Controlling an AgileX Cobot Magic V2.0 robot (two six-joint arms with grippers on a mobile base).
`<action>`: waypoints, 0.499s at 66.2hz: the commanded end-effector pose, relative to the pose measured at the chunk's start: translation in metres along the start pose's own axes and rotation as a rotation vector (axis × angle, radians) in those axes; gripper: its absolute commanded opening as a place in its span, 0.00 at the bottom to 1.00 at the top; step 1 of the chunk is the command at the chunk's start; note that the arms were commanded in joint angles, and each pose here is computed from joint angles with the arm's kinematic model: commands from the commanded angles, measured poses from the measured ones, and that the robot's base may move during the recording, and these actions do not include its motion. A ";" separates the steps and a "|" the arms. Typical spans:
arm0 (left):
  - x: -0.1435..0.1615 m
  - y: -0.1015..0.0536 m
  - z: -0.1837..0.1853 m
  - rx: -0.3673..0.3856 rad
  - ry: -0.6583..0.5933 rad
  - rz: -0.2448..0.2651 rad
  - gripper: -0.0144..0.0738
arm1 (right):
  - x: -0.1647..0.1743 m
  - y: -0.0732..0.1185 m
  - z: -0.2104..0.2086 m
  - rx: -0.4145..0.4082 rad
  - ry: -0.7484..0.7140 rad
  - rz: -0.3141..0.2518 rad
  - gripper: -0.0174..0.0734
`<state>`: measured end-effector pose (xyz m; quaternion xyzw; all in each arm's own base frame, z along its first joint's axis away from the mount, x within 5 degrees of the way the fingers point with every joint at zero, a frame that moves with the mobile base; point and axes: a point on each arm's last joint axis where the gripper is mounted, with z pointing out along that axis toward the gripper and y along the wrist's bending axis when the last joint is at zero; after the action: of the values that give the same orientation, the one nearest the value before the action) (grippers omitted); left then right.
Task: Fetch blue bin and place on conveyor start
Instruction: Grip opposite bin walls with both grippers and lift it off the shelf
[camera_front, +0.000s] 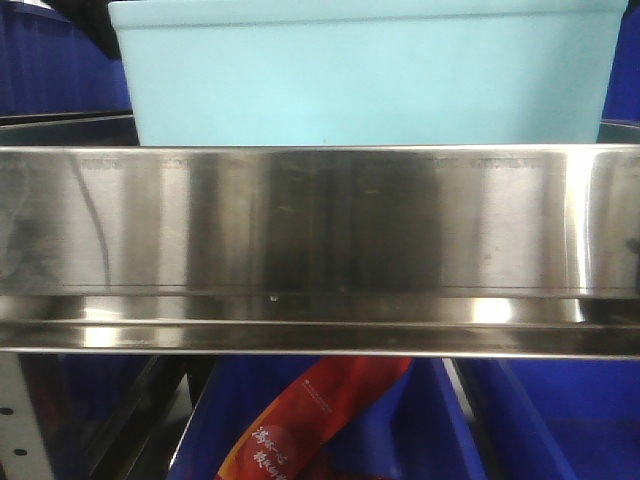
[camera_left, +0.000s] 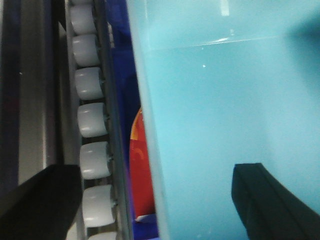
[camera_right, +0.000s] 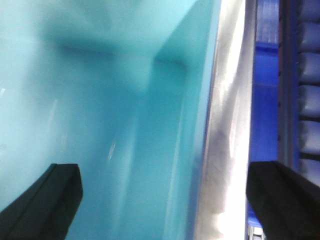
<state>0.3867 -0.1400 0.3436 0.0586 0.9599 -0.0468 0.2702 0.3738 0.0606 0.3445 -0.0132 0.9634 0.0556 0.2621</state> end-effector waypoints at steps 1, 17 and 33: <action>-0.004 0.001 0.003 0.021 -0.013 -0.027 0.74 | -0.004 -0.001 0.005 0.008 -0.019 -0.002 0.82; -0.001 0.000 0.018 0.013 0.028 -0.023 0.70 | -0.005 -0.001 0.017 0.010 -0.003 -0.001 0.65; -0.001 0.000 0.018 0.015 0.024 -0.024 0.12 | -0.005 -0.001 0.019 0.011 0.001 -0.001 0.01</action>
<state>0.3977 -0.1433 0.3230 0.0456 0.9661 -0.0550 0.2482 0.3871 0.0630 0.3265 -0.0095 0.9659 0.0572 0.2522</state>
